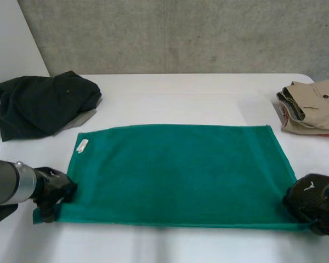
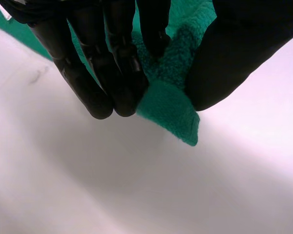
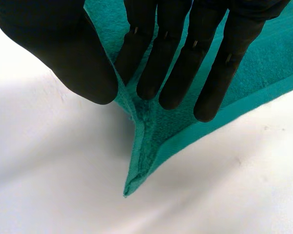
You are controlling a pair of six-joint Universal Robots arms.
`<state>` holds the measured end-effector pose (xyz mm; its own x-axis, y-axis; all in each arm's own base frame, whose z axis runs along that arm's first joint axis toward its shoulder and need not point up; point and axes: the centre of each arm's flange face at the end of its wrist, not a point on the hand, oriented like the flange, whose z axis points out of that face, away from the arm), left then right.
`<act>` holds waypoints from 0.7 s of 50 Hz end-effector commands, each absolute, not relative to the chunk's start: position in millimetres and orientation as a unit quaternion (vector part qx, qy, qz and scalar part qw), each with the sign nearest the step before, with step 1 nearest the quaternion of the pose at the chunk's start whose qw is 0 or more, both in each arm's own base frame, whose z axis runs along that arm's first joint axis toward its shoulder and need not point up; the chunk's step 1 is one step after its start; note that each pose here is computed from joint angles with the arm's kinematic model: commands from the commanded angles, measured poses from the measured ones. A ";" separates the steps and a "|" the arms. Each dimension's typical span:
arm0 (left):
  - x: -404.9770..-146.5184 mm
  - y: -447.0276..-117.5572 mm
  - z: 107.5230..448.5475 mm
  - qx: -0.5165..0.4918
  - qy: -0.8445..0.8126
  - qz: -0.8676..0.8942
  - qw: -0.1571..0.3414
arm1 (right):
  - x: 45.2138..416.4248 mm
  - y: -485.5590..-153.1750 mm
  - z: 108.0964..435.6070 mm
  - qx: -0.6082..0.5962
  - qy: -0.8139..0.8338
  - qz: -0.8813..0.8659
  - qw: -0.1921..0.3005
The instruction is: Fold the laundry.
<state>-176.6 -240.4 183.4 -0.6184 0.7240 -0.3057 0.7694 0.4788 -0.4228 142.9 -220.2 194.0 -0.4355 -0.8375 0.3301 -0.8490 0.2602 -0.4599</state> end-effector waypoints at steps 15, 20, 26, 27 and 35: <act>-215.5 -347.8 192.9 0.327 0.839 -0.424 0.102 | 215.3 -333.3 202.0 0.460 -0.708 0.534 0.032; -233.5 -371.0 189.5 0.322 0.815 -0.471 0.104 | 234.5 -367.3 185.0 0.451 -0.681 0.575 0.053; -249.2 -401.7 190.5 0.305 0.769 -0.546 0.132 | 245.2 -404.5 170.2 0.428 -0.654 0.618 0.090; -250.0 -404.5 190.2 0.304 0.765 -0.550 0.138 | 246.3 -407.9 168.7 0.426 -0.650 0.623 0.093; -257.2 -423.2 176.9 0.306 0.741 -0.569 0.187 | 266.1 -437.0 145.7 0.416 -0.605 0.671 0.109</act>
